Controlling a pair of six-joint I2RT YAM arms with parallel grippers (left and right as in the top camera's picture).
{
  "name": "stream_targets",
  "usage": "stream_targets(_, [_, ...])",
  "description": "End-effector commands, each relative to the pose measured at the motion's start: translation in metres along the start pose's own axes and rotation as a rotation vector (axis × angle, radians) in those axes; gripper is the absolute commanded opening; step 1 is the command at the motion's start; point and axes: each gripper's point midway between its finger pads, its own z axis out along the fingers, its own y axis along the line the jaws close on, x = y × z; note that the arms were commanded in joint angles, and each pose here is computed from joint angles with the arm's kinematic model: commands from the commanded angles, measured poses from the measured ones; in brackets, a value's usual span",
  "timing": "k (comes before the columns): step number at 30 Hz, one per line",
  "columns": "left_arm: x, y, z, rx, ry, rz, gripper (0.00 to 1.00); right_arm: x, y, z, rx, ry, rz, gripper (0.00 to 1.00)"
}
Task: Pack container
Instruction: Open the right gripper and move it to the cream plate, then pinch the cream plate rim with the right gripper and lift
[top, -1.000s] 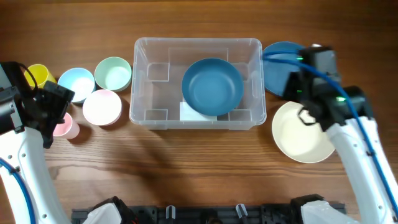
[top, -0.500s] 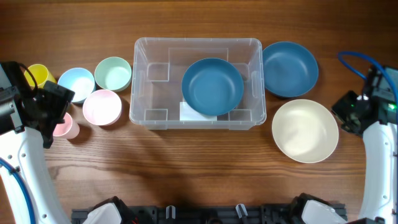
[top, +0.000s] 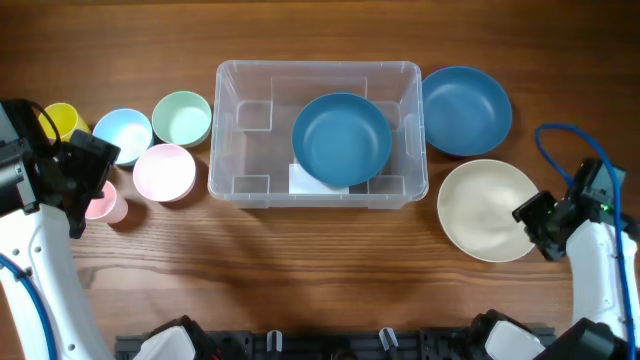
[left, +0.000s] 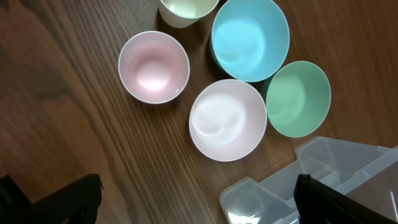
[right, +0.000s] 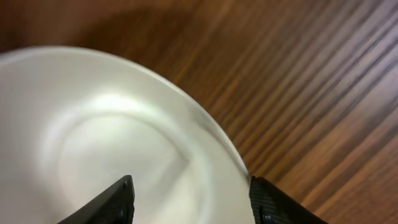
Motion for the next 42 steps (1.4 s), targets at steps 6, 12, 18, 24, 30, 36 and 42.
stream_targets(6, [-0.003,-0.002,-0.009,0.025,-0.02,-0.018,1.0,0.014,-0.018,0.015,0.064,0.002,0.024,0.61])
stream_targets(12, [-0.003,-0.002,-0.009,0.025,-0.02,-0.018,1.0,0.011,-0.02,0.015,0.074,-0.012,0.024,0.61])
stream_targets(18, [-0.003,-0.002,-0.009,0.025,-0.02,-0.018,1.0,0.006,-0.017,0.015,0.06,-0.031,0.026,0.61])
stream_targets(24, [-0.003,-0.002,-0.009,0.025,-0.02,-0.019,1.0,0.01,-0.018,0.015,0.067,-0.018,0.029,0.58])
stream_targets(30, [-0.003,-0.002,-0.009,0.025,-0.02,-0.018,1.0,0.019,-0.023,0.022,0.075,-0.001,0.037,0.47])
stream_targets(36, [-0.003,-0.002,-0.009,0.025,-0.02,-0.018,1.0,0.024,-0.023,0.025,0.073,0.011,0.035,0.11])
stream_targets(42, [-0.003,-0.002,-0.009,0.025,-0.02,-0.018,1.0,0.019,-0.021,0.022,0.067,0.0,0.024,0.04])
